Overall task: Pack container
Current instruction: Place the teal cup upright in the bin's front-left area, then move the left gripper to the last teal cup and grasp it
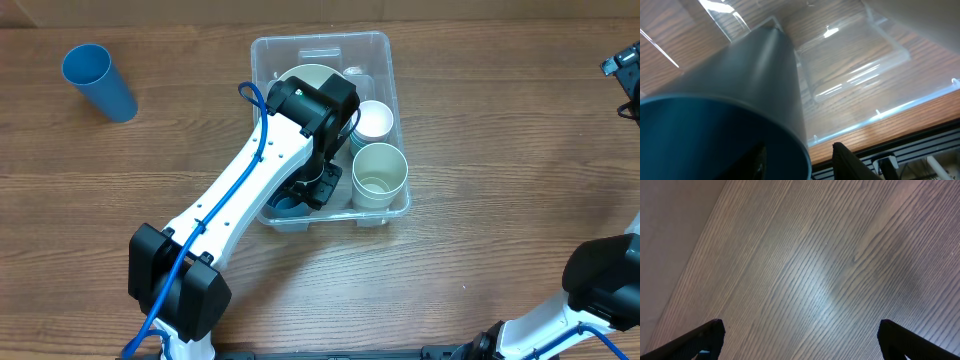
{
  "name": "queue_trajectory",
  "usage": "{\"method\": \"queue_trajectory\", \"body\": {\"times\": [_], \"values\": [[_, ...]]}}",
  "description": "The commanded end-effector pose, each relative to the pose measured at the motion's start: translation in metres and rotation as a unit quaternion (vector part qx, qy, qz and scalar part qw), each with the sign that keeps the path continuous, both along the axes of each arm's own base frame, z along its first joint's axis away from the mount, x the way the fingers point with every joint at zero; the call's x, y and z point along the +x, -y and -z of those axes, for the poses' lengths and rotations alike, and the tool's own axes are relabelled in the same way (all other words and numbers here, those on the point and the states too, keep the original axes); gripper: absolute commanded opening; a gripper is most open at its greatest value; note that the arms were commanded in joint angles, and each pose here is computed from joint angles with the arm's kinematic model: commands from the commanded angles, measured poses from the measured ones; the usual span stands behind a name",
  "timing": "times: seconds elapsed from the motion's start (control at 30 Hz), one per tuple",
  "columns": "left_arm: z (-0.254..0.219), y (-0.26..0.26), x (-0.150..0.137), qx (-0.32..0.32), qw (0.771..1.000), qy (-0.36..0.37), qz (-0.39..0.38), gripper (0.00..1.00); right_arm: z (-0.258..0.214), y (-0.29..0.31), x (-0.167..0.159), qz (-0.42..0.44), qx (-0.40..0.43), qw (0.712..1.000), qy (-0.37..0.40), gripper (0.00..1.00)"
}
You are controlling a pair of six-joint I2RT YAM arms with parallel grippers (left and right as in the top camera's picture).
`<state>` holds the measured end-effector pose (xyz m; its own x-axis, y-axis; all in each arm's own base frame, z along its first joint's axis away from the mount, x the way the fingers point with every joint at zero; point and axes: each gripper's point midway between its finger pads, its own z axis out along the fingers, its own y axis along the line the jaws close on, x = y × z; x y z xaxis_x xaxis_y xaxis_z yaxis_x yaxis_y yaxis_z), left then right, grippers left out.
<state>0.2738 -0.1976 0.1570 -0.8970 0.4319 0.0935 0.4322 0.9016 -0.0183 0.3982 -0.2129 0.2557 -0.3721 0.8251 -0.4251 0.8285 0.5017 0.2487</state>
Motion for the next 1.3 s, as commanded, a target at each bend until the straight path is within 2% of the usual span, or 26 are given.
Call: {"method": "queue_trajectory", "body": {"times": [0.0, 0.1, 0.17, 0.33, 0.4, 0.47, 0.5, 0.6, 0.7, 0.8, 0.9, 0.93, 1.03, 1.27], "values": [[-0.001, 0.002, 0.010, -0.007, 1.000, 0.025, -0.003, 0.43, -0.019, 0.002, -0.001, 0.006, -0.013, 1.000, 0.023, 1.00], [-0.013, 0.003, 0.030, -0.020, 0.998, 0.066, -0.010, 0.45, -0.019, 0.002, -0.001, 0.006, -0.013, 1.000, 0.023, 1.00], [-0.036, 0.012, 0.046, -0.045, 0.993, 0.105, 0.002, 0.50, -0.019, 0.002, -0.001, 0.006, -0.013, 1.000, 0.023, 1.00], [-0.124, 0.015, 0.090, -0.080, 0.963, 0.257, -0.004, 0.66, -0.019, 0.002, -0.001, 0.006, -0.013, 1.000, 0.023, 1.00], [-0.162, -0.006, 0.111, -0.082, 0.943, 0.321, -0.037, 0.73, -0.019, 0.002, -0.001, 0.006, -0.013, 1.000, 0.023, 1.00], [-0.182, -0.036, 0.129, -0.083, 0.929, 0.353, -0.078, 0.78, -0.019, 0.002, -0.001, 0.006, -0.013, 1.000, 0.023, 1.00], [-0.188, -0.059, 0.141, -0.078, 0.921, 0.366, -0.107, 0.86, -0.019, 0.002, -0.001, 0.006, -0.013, 1.000, 0.023, 1.00], [-0.194, -0.126, 0.165, -0.055, 0.898, 0.389, -0.197, 0.91, -0.019, 0.002, -0.001, 0.006, -0.013, 1.000, 0.023, 1.00], [-0.195, -0.196, 0.182, -0.037, 0.870, 0.404, -0.279, 0.92, -0.019, 0.002, -0.001, 0.006, -0.013, 1.000, 0.023, 1.00], [-0.181, -0.242, 0.190, -0.019, 0.860, 0.394, -0.322, 0.92, -0.019, 0.002, -0.001, 0.006, -0.013, 1.000, 0.023, 1.00], [-0.146, -0.276, 0.199, 0.009, 0.867, 0.357, -0.348, 0.92, -0.019, 0.002, -0.001, 0.006, -0.013, 1.000, 0.023, 1.00], [-0.126, -0.290, 0.206, 0.019, 0.871, 0.339, -0.356, 0.96, -0.019, 0.002, -0.001, 0.006, -0.013, 1.000, 0.023, 1.00], [-0.082, -0.305, 0.231, 0.015, 0.892, 0.313, -0.326, 1.00, -0.019, 0.002, -0.001, 0.006, -0.013, 1.000, 0.023, 1.00], [-0.038, -0.327, 0.273, 0.023, 0.890, 0.329, -0.316, 1.00, -0.019, 0.002, -0.001, 0.006, -0.013, 1.000, 0.023, 1.00]]}}
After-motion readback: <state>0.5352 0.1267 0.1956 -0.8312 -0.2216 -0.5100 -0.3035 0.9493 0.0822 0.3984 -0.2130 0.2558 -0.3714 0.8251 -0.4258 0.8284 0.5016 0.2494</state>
